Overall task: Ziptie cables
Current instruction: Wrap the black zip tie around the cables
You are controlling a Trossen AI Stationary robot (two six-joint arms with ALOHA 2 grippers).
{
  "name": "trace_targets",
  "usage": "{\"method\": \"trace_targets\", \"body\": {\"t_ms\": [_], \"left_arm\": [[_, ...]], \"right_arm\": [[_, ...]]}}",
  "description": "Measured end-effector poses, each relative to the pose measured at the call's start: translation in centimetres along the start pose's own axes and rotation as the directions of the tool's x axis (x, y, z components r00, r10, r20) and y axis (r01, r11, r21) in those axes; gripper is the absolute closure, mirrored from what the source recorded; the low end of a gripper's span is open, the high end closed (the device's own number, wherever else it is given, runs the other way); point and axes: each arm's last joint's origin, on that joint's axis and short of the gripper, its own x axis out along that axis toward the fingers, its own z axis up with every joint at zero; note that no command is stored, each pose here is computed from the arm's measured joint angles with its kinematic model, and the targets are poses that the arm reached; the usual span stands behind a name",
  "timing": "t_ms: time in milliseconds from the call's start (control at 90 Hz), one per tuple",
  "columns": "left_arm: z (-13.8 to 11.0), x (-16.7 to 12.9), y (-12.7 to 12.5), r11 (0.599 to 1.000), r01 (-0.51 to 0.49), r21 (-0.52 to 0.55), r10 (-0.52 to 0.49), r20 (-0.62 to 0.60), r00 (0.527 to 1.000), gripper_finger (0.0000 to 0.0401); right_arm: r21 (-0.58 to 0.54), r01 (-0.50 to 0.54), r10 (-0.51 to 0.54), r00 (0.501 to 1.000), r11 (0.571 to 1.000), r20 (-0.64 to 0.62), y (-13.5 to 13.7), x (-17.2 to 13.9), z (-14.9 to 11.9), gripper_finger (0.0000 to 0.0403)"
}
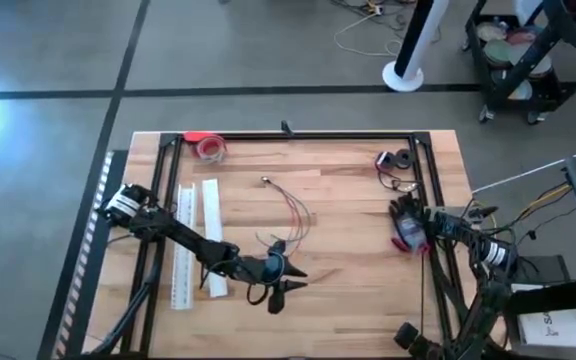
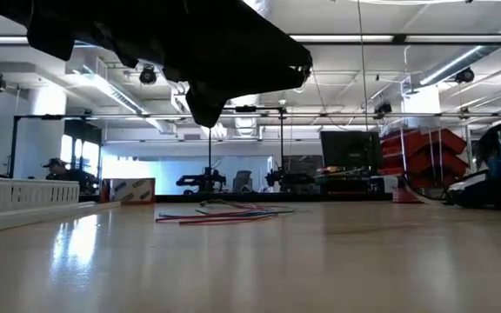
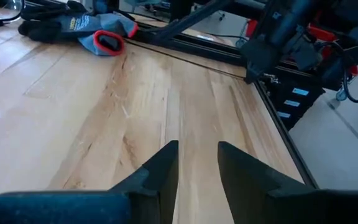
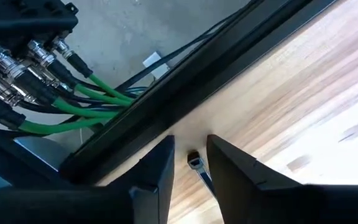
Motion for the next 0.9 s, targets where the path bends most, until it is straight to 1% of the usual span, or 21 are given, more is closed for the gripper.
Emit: {"method": "trace_targets", "body": {"t_ms": [78, 222, 422, 722, 822, 900], "left_arm": [[0.0, 0.0, 0.0, 1.000, 0.000, 0.000, 0.000, 0.001, 1.000, 0.0303], [0.0, 0.0, 0.0, 1.000, 0.000, 0.000, 0.000, 0.001, 1.000, 0.0303], [0.0, 0.0, 0.1, 1.000, -0.011, 0.000, 0.011, 0.005, 1.000, 0.0303], [0.0, 0.0, 0.1, 1.000, -0.021, 0.000, 0.021, 0.008, 1.000, 0.0303], [0.0, 0.0, 0.1, 1.000, -0.021, 0.000, 0.021, 0.008, 1.000, 0.0303], [0.0, 0.0, 0.1, 1.000, -0.021, 0.001, 0.021, 0.008, 1.000, 0.0303]], "right_arm": [[0.005, 0.000, 0.000, 1.000, 1.000, 0.000, 0.0, -0.2, -0.1, 0.0306], [0.065, 0.006, -0.006, 1.000, 0.998, -0.009, -0.3, -1.0, -0.6, 0.0298], [0.041, 0.006, -0.006, 1.000, 0.999, -0.004, 0.0, -1.0, -0.6, 0.0293], [0.045, 0.009, -0.009, 1.000, 0.999, -0.019, -0.1, -0.1, -0.7, 0.0322], [0.070, 0.004, -0.002, 1.000, 0.998, -0.031, -0.1, 0.0, -0.8, 0.0331], [0.114, 0.011, -0.006, 0.999, 0.993, -0.046, -0.2, -0.2, -0.8, 0.0335]]}}
